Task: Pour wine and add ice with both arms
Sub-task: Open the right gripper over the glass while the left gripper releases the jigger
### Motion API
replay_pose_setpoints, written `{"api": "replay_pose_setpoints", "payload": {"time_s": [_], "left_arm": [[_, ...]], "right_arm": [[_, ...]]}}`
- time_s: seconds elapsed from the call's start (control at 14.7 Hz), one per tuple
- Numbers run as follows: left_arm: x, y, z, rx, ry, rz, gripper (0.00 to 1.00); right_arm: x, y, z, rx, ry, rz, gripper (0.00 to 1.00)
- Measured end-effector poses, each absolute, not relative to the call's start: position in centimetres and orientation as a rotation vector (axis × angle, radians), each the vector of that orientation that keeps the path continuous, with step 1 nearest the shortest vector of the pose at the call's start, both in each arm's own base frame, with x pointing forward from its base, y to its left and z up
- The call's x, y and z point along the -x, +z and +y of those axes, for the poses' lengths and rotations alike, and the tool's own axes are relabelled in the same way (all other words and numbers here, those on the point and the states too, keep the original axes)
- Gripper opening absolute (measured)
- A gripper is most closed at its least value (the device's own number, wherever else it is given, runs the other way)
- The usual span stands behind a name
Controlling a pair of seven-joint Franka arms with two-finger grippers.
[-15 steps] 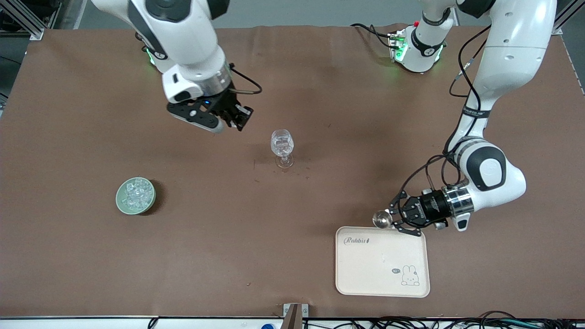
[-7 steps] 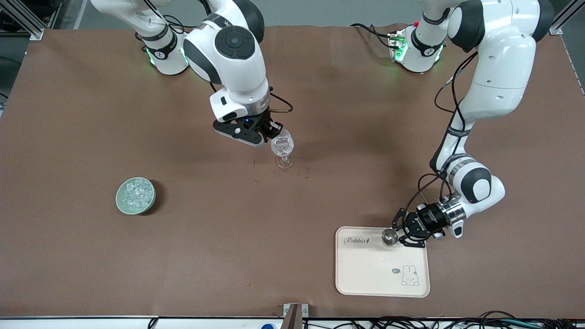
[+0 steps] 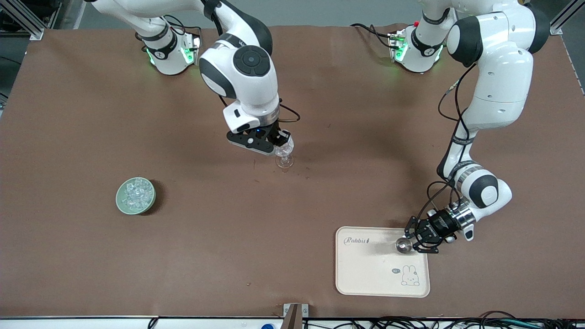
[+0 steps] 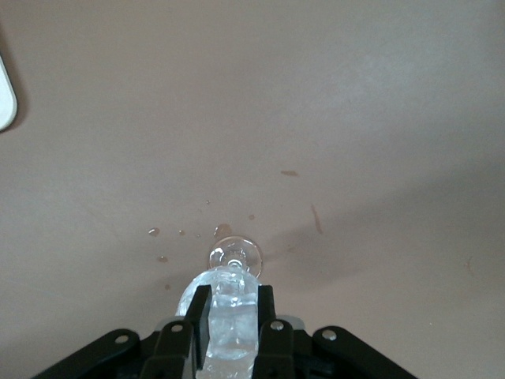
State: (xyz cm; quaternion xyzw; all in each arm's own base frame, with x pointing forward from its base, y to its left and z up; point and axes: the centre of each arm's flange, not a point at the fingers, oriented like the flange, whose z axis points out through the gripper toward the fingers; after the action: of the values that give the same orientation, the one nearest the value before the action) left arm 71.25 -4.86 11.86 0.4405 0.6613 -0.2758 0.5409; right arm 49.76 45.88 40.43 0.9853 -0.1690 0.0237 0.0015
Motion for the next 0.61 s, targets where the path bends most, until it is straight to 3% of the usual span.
{"api": "replay_pose_setpoints", "payload": {"time_s": [0.41,0.61], "left_arm": [[-71.0,10.6,-3.4,-1.014,-0.648,1.572,0.21],[-71.0,10.6,-2.4,-1.012,-0.643,1.571,0.44]], "right_arm": [[-48.5,39.8,47.2,-3.088,0.060,-0.523,0.27],[-47.5,39.1,47.8,-3.078,0.047,-0.524,0.27]]}}
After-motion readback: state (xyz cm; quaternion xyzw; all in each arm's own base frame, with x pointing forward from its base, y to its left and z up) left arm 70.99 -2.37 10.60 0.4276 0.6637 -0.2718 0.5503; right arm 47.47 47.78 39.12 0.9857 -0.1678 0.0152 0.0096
